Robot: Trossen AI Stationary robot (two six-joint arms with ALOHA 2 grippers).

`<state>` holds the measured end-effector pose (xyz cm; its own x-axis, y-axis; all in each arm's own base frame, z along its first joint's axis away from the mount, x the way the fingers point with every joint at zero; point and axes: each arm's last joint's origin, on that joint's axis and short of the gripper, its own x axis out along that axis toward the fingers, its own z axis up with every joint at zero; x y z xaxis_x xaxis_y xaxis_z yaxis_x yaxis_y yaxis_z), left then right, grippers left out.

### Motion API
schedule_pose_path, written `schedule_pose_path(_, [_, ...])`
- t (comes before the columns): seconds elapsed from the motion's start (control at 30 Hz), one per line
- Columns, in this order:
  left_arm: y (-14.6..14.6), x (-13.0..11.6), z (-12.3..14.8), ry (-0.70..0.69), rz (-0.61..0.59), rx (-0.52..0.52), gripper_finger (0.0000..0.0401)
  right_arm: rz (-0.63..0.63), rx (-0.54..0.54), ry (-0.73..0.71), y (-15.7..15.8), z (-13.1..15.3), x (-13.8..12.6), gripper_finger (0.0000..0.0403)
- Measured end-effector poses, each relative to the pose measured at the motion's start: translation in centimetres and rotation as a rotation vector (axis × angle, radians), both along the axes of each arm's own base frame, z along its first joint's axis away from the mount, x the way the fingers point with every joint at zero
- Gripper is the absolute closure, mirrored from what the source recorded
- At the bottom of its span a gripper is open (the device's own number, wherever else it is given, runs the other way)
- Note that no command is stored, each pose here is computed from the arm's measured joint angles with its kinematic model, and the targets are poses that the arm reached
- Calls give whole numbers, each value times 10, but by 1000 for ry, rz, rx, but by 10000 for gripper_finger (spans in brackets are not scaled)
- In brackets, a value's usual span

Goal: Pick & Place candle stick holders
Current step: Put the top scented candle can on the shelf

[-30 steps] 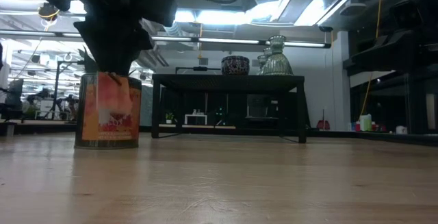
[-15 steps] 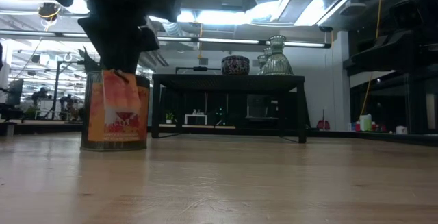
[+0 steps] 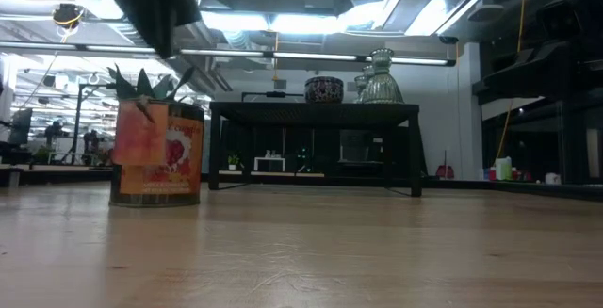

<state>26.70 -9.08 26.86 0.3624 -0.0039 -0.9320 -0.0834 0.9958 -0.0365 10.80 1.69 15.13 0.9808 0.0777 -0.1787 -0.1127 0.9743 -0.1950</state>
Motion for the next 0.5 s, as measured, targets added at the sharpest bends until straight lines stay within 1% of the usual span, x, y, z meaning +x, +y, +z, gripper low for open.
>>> schedule_pose_path(0.1, [-15, -9, -12, 40, -58, 22, 294, 0, 0, 0, 0, 0, 0, 400])
schedule_pose_path(0.2, [-25, -17, -23, 47, -72, 72, 295, 0, 0, 0, 0, 0, 0, 400])
schedule_pose_path(0.27, [-29, -23, -32, 62, -79, 122, 295, 0, 0, 0, 0, 0, 0, 400])
schedule_pose_path(0.4, [-32, -29, -42, 44, -82, 218, 293, 0, 0, 0, 0, 0, 0, 400])
schedule_pose_path(0.5, [-33, -28, -46, 15, -118, 230, 292, -1, 0, 0, 0, 0, 0, 400])
